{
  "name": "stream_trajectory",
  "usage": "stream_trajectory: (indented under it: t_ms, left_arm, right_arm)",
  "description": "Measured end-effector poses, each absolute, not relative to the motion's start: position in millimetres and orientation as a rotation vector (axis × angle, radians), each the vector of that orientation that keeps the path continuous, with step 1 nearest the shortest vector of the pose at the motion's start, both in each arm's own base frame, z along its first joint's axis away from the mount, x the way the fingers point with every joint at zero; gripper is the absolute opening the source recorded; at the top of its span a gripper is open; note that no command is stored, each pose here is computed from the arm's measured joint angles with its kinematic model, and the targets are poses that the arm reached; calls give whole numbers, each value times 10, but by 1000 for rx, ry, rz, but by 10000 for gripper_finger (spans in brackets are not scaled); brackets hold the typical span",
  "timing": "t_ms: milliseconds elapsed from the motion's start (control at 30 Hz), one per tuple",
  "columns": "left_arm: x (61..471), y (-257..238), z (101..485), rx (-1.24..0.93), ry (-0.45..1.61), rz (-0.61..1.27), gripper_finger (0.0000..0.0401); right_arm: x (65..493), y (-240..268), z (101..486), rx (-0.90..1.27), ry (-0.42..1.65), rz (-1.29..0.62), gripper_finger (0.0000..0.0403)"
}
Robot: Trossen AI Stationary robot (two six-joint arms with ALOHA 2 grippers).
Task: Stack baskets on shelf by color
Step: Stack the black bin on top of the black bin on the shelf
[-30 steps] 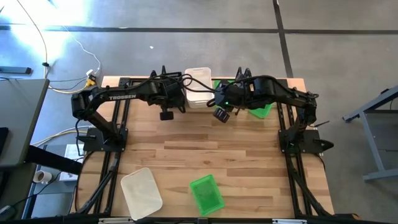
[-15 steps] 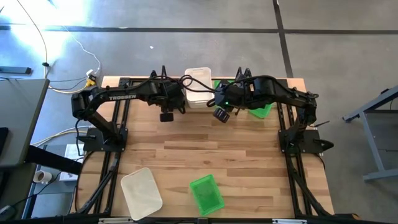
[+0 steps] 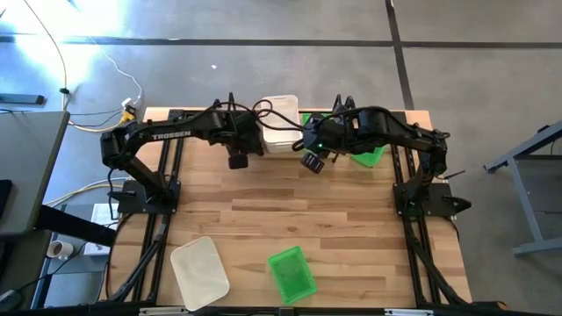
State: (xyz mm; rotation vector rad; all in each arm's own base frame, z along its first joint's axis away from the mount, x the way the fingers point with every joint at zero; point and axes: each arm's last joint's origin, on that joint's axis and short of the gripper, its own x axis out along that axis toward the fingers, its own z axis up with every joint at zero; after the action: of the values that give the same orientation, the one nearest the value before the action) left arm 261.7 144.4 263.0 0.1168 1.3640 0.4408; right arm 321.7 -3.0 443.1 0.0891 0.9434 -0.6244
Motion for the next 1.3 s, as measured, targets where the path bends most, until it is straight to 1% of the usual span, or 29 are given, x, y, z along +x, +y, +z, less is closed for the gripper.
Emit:
stream_trajectory:
  t_ms: [133, 333, 433, 733, 900, 1100, 1300]
  left_arm:
    - [2643, 1458, 2747, 117, 1319, 466, 139]
    - [2642, 1576, 2795, 47, 1246, 586, 132]
    - [2655, 1614, 2739, 20, 1263, 601, 131]
    - [2782, 1644, 2485, 3, 1349, 554, 131]
    - [2781, 1654, 2481, 30, 1359, 570, 131]
    - [2691, 1598, 2638, 8, 1322, 574, 131]
    - [2587, 1315, 2873, -105, 1248, 506, 131]
  right_arm:
    - [3217, -30, 4431, 89, 944, -624, 106]
    - [3217, -30, 4431, 89, 944, -624, 106]
    - [3217, -30, 4431, 90, 944, -624, 106]
    - [3217, -30, 4431, 90, 944, -623, 106]
    - [3217, -30, 4431, 90, 944, -623, 106]
    - [3218, -28, 4430, 100, 944, -620, 106]
    - [3223, 4, 4420, 195, 962, -557, 106]
